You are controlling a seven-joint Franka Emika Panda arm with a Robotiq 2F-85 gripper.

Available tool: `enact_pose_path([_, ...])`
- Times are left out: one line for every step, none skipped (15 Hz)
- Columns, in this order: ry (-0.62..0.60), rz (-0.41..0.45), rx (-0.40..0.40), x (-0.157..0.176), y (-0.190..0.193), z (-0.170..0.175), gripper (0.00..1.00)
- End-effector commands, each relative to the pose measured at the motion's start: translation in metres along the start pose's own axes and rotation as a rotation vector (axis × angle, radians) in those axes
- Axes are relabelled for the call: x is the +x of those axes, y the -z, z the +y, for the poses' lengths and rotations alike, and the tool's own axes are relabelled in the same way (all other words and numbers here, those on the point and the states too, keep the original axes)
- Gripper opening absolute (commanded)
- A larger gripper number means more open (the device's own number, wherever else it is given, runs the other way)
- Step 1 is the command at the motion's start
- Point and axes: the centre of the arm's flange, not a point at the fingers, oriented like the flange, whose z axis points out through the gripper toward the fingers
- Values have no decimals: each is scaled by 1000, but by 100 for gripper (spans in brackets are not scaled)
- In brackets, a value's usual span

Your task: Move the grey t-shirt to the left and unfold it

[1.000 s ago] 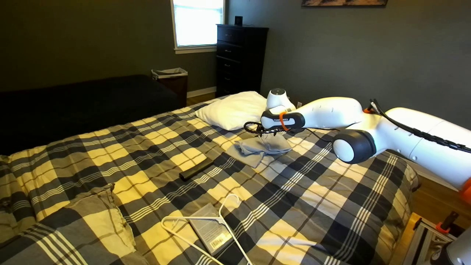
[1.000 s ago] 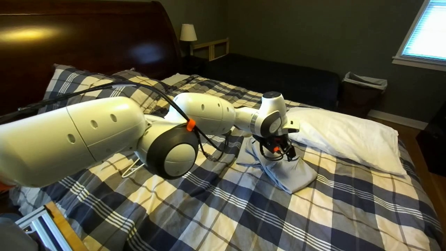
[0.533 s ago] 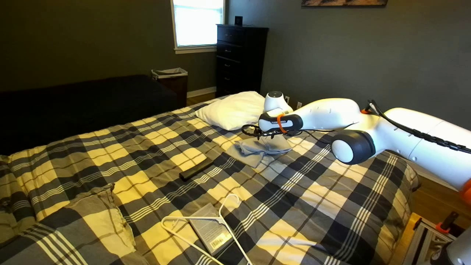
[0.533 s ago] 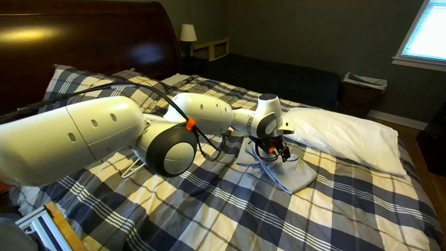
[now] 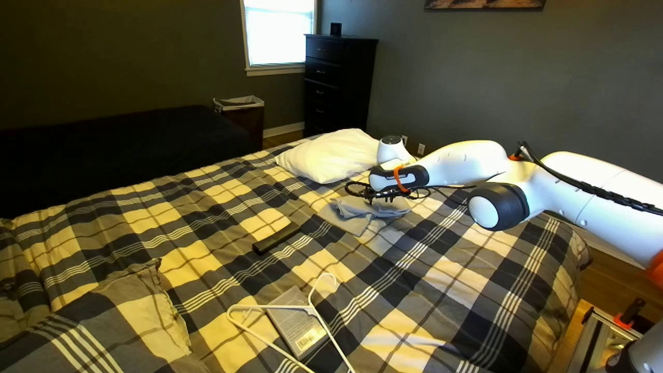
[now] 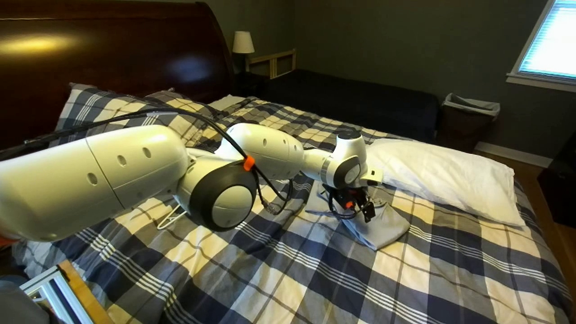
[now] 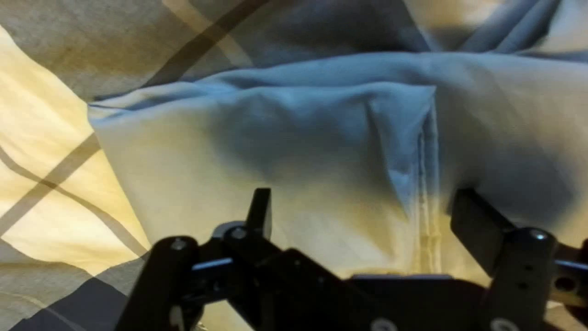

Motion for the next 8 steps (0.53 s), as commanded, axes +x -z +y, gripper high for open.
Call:
enact_pose_path([-53, -21, -25, 40, -41, -11, 100])
enact_pose_path([-68, -22, -28, 40, -42, -8, 100])
enact_pose_path([-85, -23, -34, 41, -42, -5, 100])
enact_pose_path([-97, -23, -40, 42, -43, -2, 95])
enact_pose_path([-106, -23, -43, 42, -44, 0, 82])
enact_pose_path([-117, -23, -44, 43, -44, 2, 71])
enact_pose_path([-122, -21, -48, 43, -45, 3, 70])
enact_pose_path([-127, -19, -49, 43, -45, 4, 64])
